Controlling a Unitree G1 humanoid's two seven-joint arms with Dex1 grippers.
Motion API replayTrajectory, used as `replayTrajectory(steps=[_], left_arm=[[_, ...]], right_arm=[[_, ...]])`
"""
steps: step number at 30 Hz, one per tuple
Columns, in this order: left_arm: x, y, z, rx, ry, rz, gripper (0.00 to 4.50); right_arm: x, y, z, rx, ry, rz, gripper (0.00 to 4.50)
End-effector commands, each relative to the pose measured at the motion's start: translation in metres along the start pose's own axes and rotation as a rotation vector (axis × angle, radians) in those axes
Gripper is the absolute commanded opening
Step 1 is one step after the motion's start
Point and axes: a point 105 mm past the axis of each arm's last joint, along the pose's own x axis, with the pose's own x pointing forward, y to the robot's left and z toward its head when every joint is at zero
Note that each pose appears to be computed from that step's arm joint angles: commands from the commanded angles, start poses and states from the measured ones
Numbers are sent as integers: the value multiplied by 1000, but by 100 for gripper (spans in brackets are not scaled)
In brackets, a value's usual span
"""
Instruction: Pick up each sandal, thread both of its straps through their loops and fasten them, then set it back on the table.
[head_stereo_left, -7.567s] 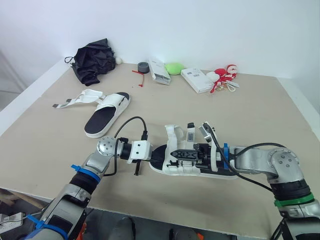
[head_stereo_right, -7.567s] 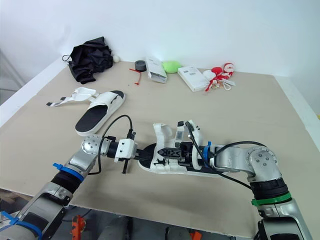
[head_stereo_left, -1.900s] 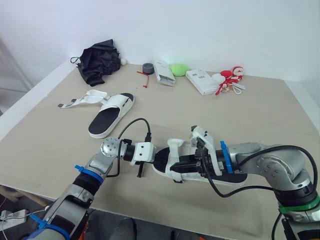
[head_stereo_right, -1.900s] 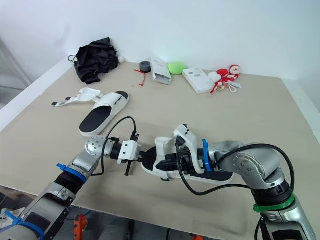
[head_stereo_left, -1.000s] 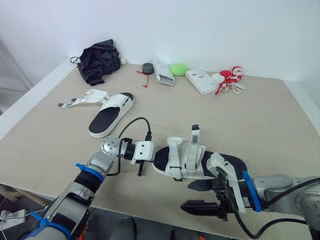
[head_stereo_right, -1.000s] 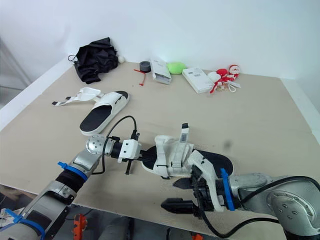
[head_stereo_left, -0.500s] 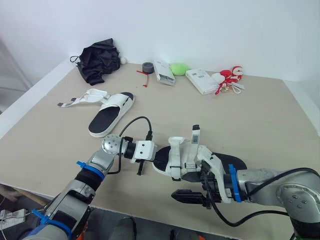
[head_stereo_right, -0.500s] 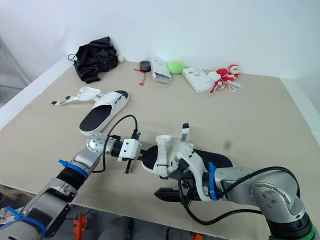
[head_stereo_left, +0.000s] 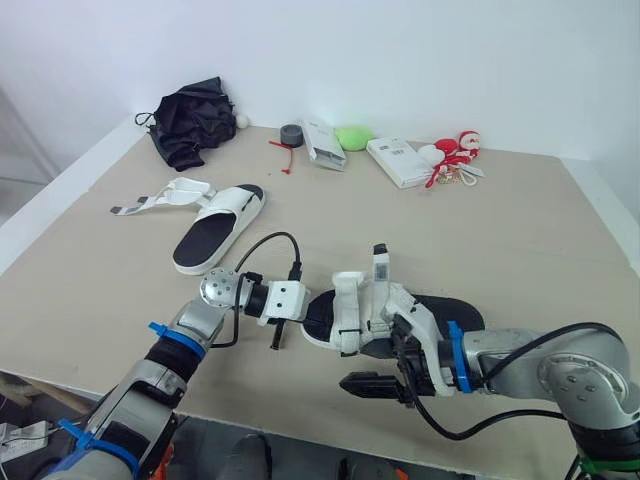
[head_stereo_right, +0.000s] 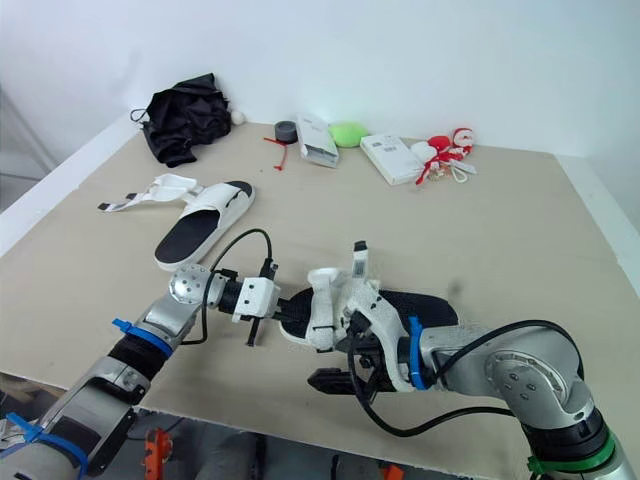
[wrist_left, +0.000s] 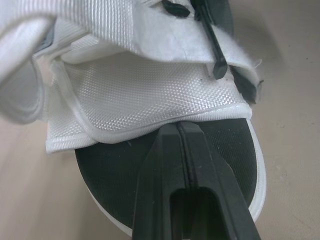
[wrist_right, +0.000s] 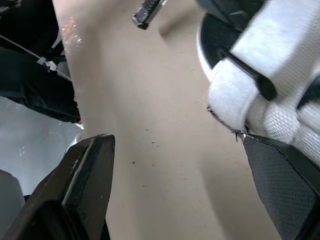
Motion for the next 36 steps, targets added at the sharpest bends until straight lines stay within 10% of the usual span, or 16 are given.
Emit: replayTrajectory(steps=[1,10,20,36], left_arm=[[2,-50,-48,-182,166,-163,0],[1,-46,-47,-168,172,-173,0],[3,-47,-47,-171,166,-168,0],[5,-47,-46,-171,160,-170,0]], right_arm=[[-16,-11,15,-11,-86,-98,437],[4,2,15,109,-133,32,415],[4,7,9,145,-93,107,4],[-38,57,75,-55,-355,463,4]])
